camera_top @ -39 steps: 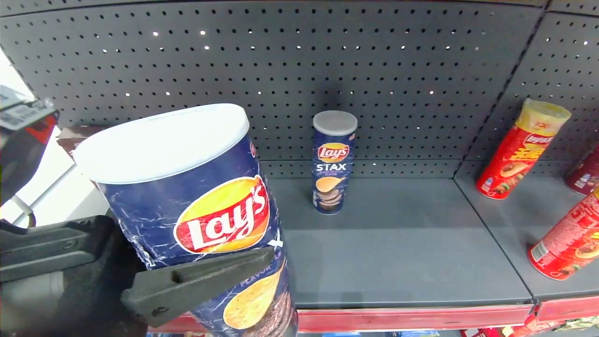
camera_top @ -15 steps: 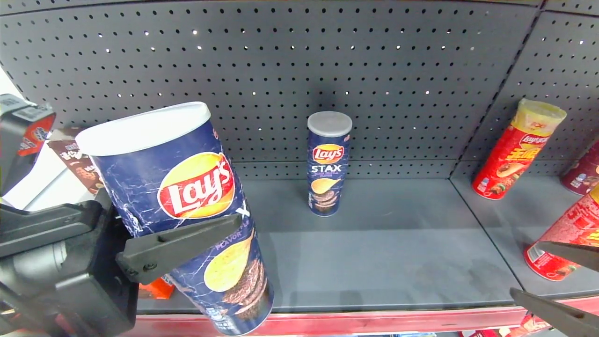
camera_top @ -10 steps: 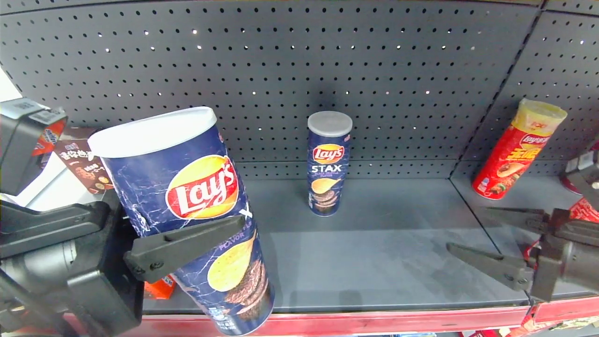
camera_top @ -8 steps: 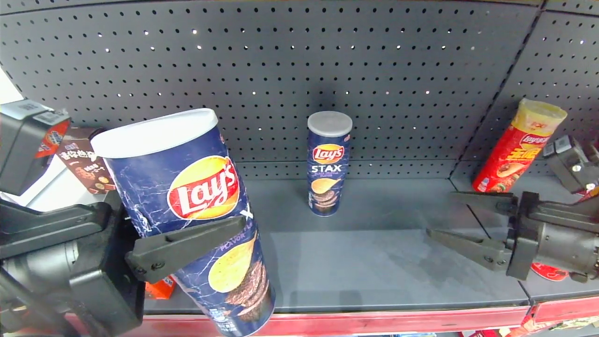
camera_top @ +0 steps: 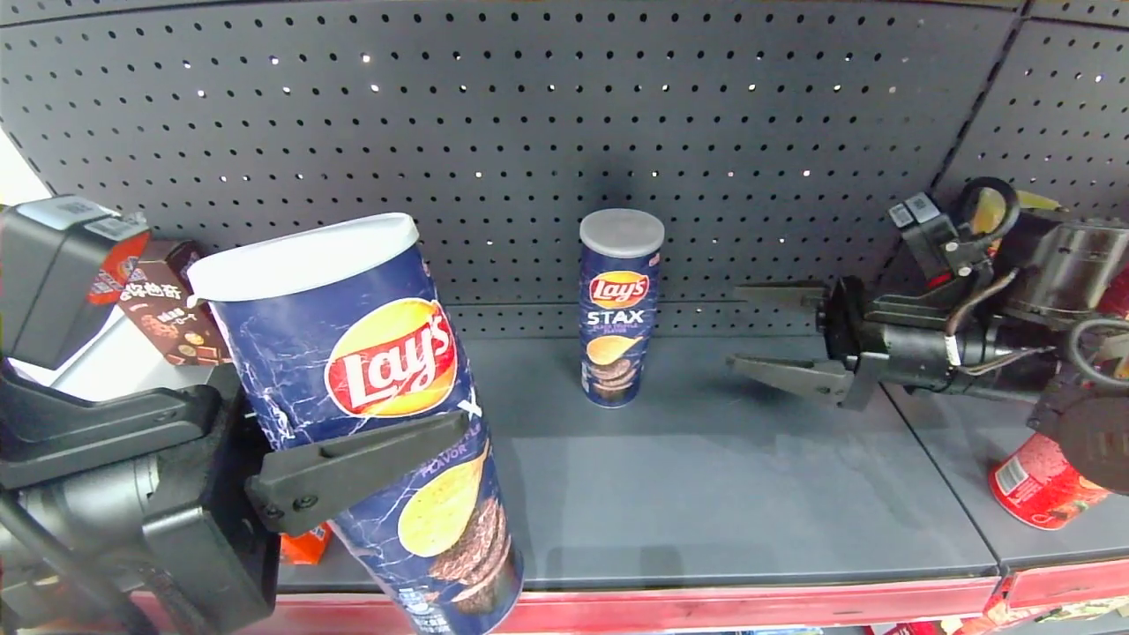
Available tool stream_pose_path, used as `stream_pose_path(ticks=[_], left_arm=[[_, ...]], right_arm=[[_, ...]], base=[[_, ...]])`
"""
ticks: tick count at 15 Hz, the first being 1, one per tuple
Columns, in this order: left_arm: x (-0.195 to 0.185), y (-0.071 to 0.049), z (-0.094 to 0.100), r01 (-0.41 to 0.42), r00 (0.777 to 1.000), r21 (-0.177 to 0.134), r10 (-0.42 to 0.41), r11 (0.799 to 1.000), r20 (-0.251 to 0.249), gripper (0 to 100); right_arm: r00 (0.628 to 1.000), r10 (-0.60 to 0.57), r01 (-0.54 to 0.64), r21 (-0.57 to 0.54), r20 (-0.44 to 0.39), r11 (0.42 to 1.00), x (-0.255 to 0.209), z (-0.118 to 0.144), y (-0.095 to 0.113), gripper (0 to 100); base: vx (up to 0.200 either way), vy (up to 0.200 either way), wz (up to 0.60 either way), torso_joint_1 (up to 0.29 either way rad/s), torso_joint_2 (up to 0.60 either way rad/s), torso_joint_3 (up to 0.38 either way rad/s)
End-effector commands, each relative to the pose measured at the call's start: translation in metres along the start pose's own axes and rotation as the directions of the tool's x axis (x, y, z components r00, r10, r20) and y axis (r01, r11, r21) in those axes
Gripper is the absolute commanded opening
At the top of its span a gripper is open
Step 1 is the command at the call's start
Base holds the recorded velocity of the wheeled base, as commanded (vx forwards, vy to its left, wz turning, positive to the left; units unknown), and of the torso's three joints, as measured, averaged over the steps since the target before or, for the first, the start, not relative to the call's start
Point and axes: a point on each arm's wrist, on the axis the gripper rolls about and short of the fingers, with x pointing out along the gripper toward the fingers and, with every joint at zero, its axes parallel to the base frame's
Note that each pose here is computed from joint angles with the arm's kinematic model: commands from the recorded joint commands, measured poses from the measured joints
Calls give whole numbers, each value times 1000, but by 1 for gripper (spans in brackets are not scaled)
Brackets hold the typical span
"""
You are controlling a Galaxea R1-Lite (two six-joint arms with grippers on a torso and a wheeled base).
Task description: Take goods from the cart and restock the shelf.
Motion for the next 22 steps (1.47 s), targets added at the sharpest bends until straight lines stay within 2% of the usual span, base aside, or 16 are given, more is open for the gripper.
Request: stream_pose_path(ticks=[1,3,8,14,17,20,21,22], left_arm=[[0,0,0,-2,1000,-2,2,1000,1,0],[0,0,0,-2,1000,-3,2,1000,0,0],[0,0,-1,11,1000,-6,-11,1000,-5,0],[0,3,-2,-2,1000,-9,2,1000,-10,0],[0,3,-1,-5,1000,-28,5,1000,-8,0],[-1,4,-1,-11,1000,-28,11,1000,-7,0],[-2,4,-3,-12,1000,-30,12,999,-11,0],[-2,4,-4,-13,1000,-33,13,999,-15,0]], right_arm=[[1000,22,-22,7,-13,1000,21,-23,-29,100],[999,33,-33,0,-7,999,36,-30,-42,100],[997,72,-72,6,-5,997,70,-50,-59,100],[992,127,-127,9,3,992,105,-65,-60,100],[989,150,-150,11,8,989,120,-71,-60,100],[987,160,-160,7,12,987,135,-74,-61,100],[986,166,-166,5,14,986,138,-76,-61,0],[988,151,-151,7,10,989,141,-75,-59,0]], base=[[0,0,0,0,0,0],[0,0,0,0,0,0],[0,0,0,0,0,0],[0,0,0,0,0,0],[0,0,0,0,0,0],[0,0,0,0,0,0],[0,0,0,0,0,0],[0,0,0,0,0,0]])
